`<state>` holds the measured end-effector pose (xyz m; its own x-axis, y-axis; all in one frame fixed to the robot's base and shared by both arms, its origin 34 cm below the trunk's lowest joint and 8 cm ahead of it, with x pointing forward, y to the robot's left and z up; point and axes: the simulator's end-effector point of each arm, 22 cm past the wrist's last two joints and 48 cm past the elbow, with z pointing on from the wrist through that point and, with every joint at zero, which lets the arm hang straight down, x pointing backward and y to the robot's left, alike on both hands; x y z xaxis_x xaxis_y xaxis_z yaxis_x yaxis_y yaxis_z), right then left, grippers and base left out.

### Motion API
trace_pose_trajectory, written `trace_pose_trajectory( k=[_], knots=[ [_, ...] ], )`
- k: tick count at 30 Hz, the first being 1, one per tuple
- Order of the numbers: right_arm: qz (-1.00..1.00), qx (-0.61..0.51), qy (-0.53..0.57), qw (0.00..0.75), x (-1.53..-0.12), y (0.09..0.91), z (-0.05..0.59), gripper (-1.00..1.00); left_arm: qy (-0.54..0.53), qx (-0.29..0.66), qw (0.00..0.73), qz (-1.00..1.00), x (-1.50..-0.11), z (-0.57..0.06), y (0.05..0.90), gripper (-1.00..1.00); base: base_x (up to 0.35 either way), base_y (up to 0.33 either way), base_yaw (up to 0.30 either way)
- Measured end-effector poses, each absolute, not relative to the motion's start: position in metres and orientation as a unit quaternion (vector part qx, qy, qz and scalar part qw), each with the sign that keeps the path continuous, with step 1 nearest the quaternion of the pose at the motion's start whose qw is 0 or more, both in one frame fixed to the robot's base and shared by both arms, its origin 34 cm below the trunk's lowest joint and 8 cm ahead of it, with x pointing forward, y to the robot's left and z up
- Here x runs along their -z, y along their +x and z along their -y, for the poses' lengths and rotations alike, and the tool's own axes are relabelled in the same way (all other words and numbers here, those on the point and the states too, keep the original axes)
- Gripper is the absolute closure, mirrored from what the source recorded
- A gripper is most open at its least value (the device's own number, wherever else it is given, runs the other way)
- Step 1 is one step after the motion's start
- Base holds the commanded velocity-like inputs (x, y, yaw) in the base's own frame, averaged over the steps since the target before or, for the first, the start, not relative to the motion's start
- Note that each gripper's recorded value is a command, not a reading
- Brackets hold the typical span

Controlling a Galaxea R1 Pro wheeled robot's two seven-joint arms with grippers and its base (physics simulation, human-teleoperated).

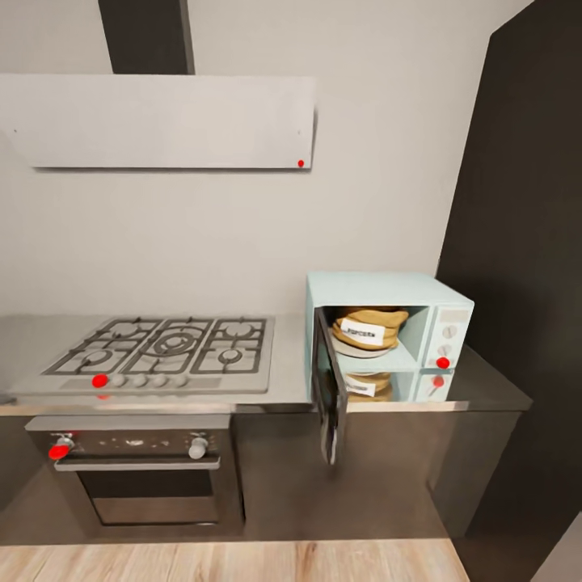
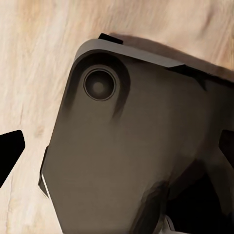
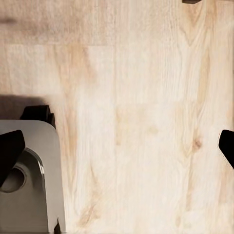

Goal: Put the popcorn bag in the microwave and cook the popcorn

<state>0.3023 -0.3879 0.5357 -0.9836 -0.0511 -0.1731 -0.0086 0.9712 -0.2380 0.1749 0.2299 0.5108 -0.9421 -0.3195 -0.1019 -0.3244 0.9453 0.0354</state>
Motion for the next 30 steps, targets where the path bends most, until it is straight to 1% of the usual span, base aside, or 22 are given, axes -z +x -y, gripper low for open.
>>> trace_pose_trajectory(
  k=[5,11,12,16,18,20,22,25,30],
  knots=[
    [-0.989,0.119,-0.016,0.084,-0.534,0.293,0.389,-1.00,-0.165,-0.028,0.048,-0.985,-0.511,-0.231,0.175,-1.00,0.176,-0.229,0.000],
    [-0.989,0.119,-0.016,0.082,-0.534,0.292,0.389,-1.00,-0.164,-0.030,0.057,-0.984,-0.512,-0.234,0.183,-1.00,0.039,-0.047,0.000],
    [-0.989,0.119,-0.016,0.082,-0.534,0.292,0.388,-1.00,-0.161,-0.028,0.086,-0.983,-0.515,-0.236,0.211,-1.00,0.003,-0.004,0.000],
    [-0.989,0.119,-0.015,0.081,-0.534,0.292,0.388,-1.00,-0.163,-0.024,0.140,-0.976,-0.526,-0.247,0.267,-1.00,0.001,-0.001,0.000],
    [-0.990,0.119,-0.014,0.080,-0.533,0.291,0.388,-1.00,-0.159,-0.014,0.182,-0.970,-0.547,-0.258,0.329,-1.00,0.000,0.000,0.000],
    [-0.990,0.119,-0.011,0.081,-0.534,0.291,0.389,-1.00,-0.151,0.000,0.204,-0.967,-0.574,-0.260,0.379,-1.00,0.000,0.000,0.000],
    [-0.989,0.120,-0.008,0.081,-0.534,0.291,0.389,-1.00,-0.144,0.014,0.228,-0.963,-0.604,-0.257,0.420,-1.00,0.000,0.000,0.000],
    [-0.989,0.123,-0.006,0.080,-0.534,0.291,0.391,-1.00,-0.129,0.040,0.296,-0.945,-0.684,-0.251,0.496,-1.00,0.000,0.000,0.000],
    [-0.989,0.125,-0.009,0.083,-0.534,0.292,0.391,-1.00,-0.108,0.064,0.374,-0.919,-0.787,-0.244,0.553,-1.00,0.000,0.000,0.000]
  ],
)
